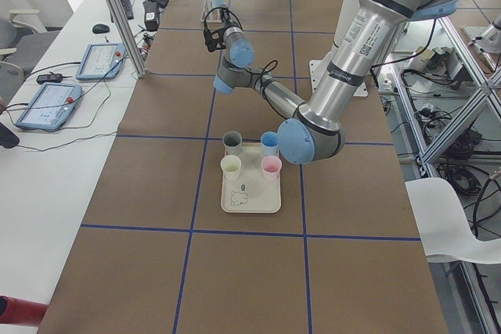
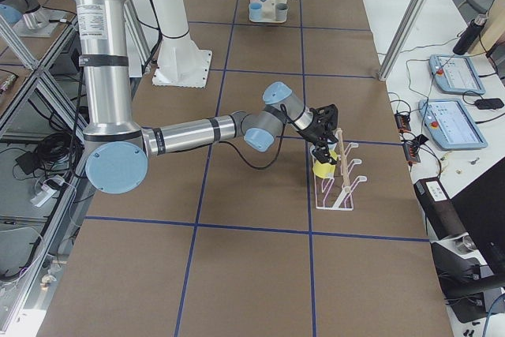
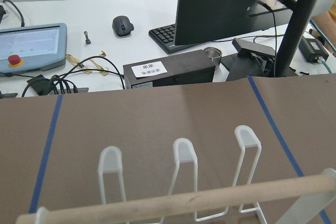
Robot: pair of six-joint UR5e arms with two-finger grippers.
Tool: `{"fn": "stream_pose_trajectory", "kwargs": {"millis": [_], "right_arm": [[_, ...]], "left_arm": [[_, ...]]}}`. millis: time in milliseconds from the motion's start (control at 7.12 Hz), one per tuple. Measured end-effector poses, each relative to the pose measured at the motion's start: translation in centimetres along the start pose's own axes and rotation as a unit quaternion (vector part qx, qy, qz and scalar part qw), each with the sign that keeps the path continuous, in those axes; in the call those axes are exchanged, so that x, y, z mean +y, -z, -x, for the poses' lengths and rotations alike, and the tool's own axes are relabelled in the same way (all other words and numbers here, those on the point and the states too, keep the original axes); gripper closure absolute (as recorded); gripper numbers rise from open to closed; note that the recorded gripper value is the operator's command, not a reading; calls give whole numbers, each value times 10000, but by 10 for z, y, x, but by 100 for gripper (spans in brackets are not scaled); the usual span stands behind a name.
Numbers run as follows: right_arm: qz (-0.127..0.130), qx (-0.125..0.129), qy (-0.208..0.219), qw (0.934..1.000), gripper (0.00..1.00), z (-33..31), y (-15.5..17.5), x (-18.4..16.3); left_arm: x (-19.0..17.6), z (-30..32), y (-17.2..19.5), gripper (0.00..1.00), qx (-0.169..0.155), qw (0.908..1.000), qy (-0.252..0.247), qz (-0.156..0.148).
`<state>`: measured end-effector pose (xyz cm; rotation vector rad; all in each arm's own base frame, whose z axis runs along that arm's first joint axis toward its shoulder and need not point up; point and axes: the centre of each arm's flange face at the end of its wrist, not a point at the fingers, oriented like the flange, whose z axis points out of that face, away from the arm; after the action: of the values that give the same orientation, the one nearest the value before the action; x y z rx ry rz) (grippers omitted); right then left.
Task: Transfer IKEA cup to right arm and place on rack
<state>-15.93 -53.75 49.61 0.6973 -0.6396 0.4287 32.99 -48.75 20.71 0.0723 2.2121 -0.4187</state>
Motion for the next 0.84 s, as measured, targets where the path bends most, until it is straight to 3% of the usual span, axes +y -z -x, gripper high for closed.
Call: {"fn": "stream_pose_trajectory", "kwargs": {"millis": [281, 421, 562, 842], "right_arm": [[136, -432, -24, 9990, 0, 16, 32, -8], [137, -617, -27, 9980, 0, 26, 49, -12], [217, -800, -101, 9965, 0, 40, 61, -8], [313, -1134, -475, 9919, 0, 103, 76, 34]], "left_arm": [[-18, 19, 33, 25, -366, 9948, -936, -181], [-39, 27, 67, 25, -783, 9828, -1657, -244], [-64, 25, 108, 25, -1280, 9620, -2399, -250], [-88, 32, 185, 25, -2285, 9030, -3632, -197]]}}
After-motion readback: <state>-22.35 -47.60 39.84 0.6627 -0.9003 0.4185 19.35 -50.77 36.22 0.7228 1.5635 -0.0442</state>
